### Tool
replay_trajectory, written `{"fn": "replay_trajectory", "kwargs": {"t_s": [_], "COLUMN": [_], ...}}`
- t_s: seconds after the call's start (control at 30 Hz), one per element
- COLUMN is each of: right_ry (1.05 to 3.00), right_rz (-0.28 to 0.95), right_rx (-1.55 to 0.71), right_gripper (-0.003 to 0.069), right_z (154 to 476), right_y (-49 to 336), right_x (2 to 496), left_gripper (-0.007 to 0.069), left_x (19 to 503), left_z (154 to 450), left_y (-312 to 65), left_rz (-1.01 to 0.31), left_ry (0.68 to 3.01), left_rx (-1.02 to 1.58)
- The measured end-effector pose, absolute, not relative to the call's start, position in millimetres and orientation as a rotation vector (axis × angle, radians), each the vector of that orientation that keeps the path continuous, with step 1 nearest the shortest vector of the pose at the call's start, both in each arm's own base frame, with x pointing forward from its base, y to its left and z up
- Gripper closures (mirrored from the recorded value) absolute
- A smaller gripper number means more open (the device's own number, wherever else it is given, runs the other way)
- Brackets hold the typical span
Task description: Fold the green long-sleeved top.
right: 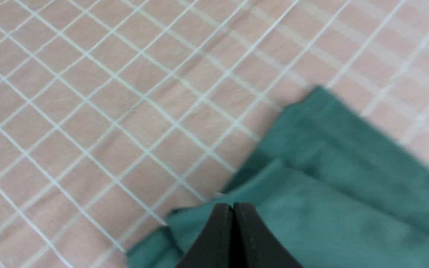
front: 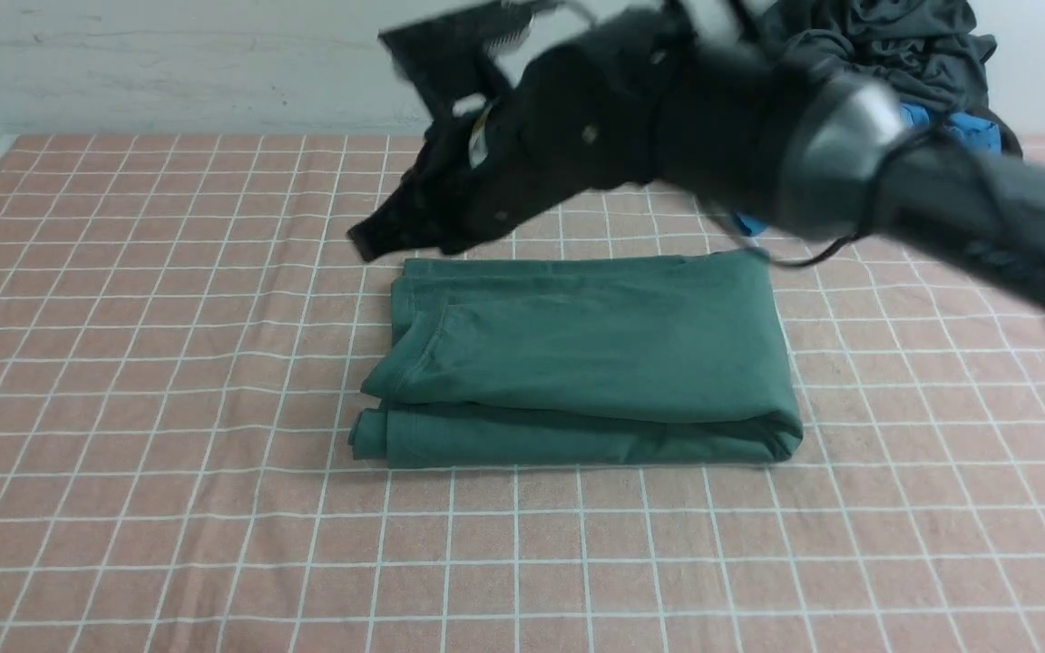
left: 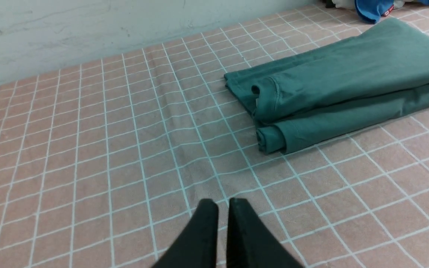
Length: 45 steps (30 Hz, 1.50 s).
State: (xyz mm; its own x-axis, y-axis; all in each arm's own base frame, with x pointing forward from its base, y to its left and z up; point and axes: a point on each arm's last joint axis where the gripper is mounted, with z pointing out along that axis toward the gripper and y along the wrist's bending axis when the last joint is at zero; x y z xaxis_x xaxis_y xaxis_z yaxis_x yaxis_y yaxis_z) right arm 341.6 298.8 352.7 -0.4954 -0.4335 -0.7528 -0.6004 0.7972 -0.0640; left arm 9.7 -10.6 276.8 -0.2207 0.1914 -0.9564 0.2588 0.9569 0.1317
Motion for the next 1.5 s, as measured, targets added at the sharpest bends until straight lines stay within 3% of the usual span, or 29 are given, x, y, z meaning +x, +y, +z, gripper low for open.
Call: {"fn": "replay_trajectory", "kwargs": {"t_s": [0.1, 0.23, 0.4, 0.6, 0.73, 1.07, 1.33, 1.5], "right_ry": [2.167, 2.214, 2.106, 1.721, 1.594, 1.459, 1.586, 1.634], "right_rz": [0.072, -0.011, 0.107, 0.424, 0.537, 0.582, 0.518, 0.426], "right_rx": [-0.768, -0.776, -0.807, -0.666, -0.604, -0.522, -0.544, -0.345], "right_gripper": [0.0673, 0.0673, 0.0673, 0.0673, 0.0673, 0.0673, 0.0673, 0.0673], "right_z": [399.8, 413.3, 382.4, 328.0, 286.8, 228.5, 206.8, 190.7], "right_y": [258.4, 211.7, 157.6, 94.7, 69.3, 33.0, 33.7, 25.7], "right_x": [313.8, 269.2, 200.0, 112.5, 78.5, 40.5, 45.4, 50.7], "left_gripper": [0.0595, 0.0595, 0.0595, 0.0595, 0.0595, 0.0595, 0.0595, 0.0595], "left_x": [11.8, 13.4, 13.7, 13.7, 13.7, 13.7, 13.4, 13.4], "left_z": [280.5, 289.0, 291.2, 291.2, 291.2, 291.1, 291.0, 290.9], "left_y": [-10.5, -9.8, -9.6, -9.6, -9.6, -9.6, -9.9, -10.0], "left_rz": [-0.058, -0.065, -0.064, -0.064, -0.064, -0.065, -0.072, -0.073], "left_ry": [1.755, 1.657, 1.635, 1.635, 1.634, 1.632, 1.633, 1.634], "left_rx": [0.314, 0.295, 0.287, 0.287, 0.287, 0.286, 0.285, 0.285]}}
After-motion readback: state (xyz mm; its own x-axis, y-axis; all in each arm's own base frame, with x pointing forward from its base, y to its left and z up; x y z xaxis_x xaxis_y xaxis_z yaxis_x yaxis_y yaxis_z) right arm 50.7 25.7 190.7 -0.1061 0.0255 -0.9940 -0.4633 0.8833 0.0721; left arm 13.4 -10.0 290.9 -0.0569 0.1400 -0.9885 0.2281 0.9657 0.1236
